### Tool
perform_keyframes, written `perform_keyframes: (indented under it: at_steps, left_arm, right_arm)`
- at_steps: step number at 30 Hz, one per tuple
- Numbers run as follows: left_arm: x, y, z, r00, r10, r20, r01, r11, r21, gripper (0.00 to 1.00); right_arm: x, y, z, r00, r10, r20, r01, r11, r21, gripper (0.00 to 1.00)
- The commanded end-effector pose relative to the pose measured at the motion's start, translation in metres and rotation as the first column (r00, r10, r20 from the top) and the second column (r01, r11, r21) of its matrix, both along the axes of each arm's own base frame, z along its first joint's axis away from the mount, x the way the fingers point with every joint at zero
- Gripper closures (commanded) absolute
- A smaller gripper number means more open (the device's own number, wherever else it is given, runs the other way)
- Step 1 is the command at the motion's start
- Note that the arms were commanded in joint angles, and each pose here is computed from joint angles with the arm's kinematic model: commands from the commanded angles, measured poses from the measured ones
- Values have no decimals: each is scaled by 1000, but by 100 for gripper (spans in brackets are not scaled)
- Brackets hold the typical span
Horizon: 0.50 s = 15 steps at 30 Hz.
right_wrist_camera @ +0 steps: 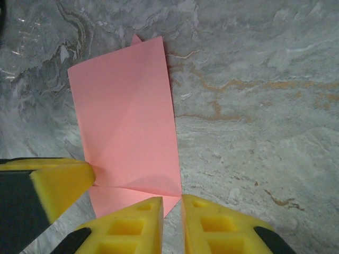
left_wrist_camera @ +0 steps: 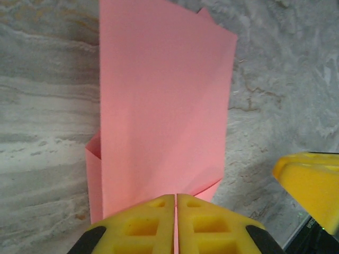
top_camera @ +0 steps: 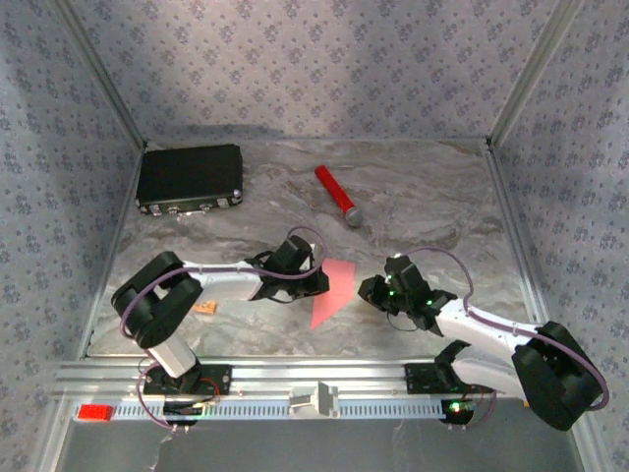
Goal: Fold a paper plane with a square sheet of paper (pick it up from the middle)
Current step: Perform the fifth fold on the wing at the bottom-center of the table.
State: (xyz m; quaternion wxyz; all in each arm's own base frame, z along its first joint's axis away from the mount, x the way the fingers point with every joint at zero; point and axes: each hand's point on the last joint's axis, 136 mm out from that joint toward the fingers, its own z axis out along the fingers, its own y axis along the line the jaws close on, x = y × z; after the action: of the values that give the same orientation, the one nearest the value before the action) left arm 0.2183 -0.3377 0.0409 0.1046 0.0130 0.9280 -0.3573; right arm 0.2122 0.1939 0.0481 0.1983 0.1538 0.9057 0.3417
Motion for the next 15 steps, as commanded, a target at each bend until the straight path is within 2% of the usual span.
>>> perform_keyframes:
  at_steps: [1, 15]
  left_arm:
    - [4, -3, -4, 1000, 11, -15, -12, 1000, -20, 91]
    - [-10, 17, -40, 994, 48, -102, -56, 996, -73, 94]
  right_arm:
    - [-3, 1, -1, 999, 37, -2, -37, 999, -5, 81]
    - [7, 22, -4, 989, 138, -46, -138, 990, -1, 70]
